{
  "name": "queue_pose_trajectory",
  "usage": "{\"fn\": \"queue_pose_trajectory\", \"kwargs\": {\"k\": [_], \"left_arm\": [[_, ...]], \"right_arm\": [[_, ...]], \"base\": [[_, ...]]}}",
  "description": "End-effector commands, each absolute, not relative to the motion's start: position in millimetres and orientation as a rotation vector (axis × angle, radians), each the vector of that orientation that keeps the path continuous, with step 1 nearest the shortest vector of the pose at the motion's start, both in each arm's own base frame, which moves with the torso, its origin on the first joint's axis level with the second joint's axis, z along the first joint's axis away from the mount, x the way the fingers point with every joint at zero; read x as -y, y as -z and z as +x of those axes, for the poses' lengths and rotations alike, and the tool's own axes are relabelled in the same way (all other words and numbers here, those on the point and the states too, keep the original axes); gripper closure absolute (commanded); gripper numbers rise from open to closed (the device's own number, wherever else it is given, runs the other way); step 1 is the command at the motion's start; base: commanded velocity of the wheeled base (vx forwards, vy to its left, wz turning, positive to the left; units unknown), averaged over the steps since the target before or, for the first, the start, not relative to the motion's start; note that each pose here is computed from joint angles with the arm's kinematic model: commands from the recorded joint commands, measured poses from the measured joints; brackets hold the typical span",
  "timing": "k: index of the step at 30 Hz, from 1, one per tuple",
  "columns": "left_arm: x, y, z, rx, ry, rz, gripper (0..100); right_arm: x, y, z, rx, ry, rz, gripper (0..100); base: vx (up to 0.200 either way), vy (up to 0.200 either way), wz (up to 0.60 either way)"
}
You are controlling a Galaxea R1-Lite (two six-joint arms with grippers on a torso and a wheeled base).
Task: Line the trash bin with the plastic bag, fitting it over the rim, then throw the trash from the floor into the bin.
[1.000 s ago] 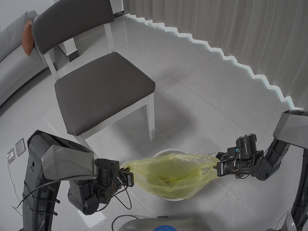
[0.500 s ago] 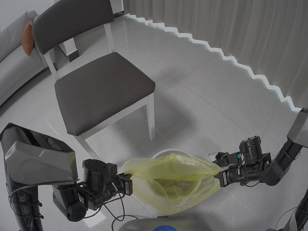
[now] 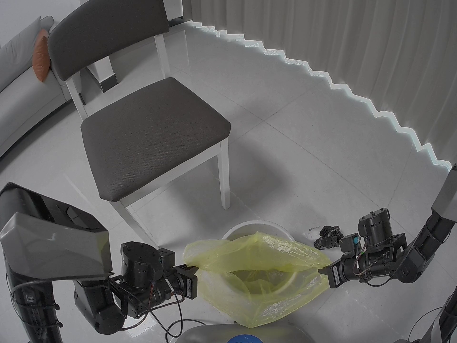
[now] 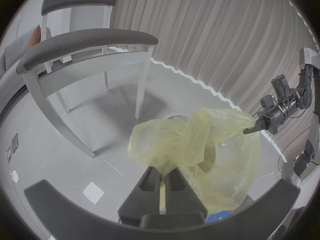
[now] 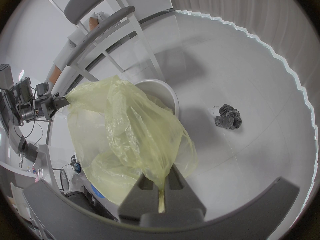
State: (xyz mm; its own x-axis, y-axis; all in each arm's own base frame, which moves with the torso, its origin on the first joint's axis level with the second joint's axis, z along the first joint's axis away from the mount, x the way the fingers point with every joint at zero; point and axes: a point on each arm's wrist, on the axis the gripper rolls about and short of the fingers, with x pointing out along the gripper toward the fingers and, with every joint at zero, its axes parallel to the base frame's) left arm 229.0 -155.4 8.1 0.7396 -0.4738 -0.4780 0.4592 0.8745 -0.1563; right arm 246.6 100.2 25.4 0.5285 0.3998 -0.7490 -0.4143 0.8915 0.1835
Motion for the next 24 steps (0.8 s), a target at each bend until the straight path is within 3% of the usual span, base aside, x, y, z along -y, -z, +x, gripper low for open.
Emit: {"fn": "queue_pose_trajectory", "kwargs": {"k": [1,10,24], "left_arm": [[157,1,231,-0.554,0.507,-0.023,100],[165,39,251,-0.558,0.477,-0.025,100],[169,62,291,-0.472,0.3,-0.028,100]], "right_arm": [[-102,-19,248,-0.91,-0.491,-0.022,100],[-106,14,267,-0.942,-0.461,-0.006,100],[-78,2,300,-0.83,-0.339,0.1,100]], "base": [[0.0,0.0,0.0],[0.0,0.0,0.0],[0.0,0.0,0.0]]}}
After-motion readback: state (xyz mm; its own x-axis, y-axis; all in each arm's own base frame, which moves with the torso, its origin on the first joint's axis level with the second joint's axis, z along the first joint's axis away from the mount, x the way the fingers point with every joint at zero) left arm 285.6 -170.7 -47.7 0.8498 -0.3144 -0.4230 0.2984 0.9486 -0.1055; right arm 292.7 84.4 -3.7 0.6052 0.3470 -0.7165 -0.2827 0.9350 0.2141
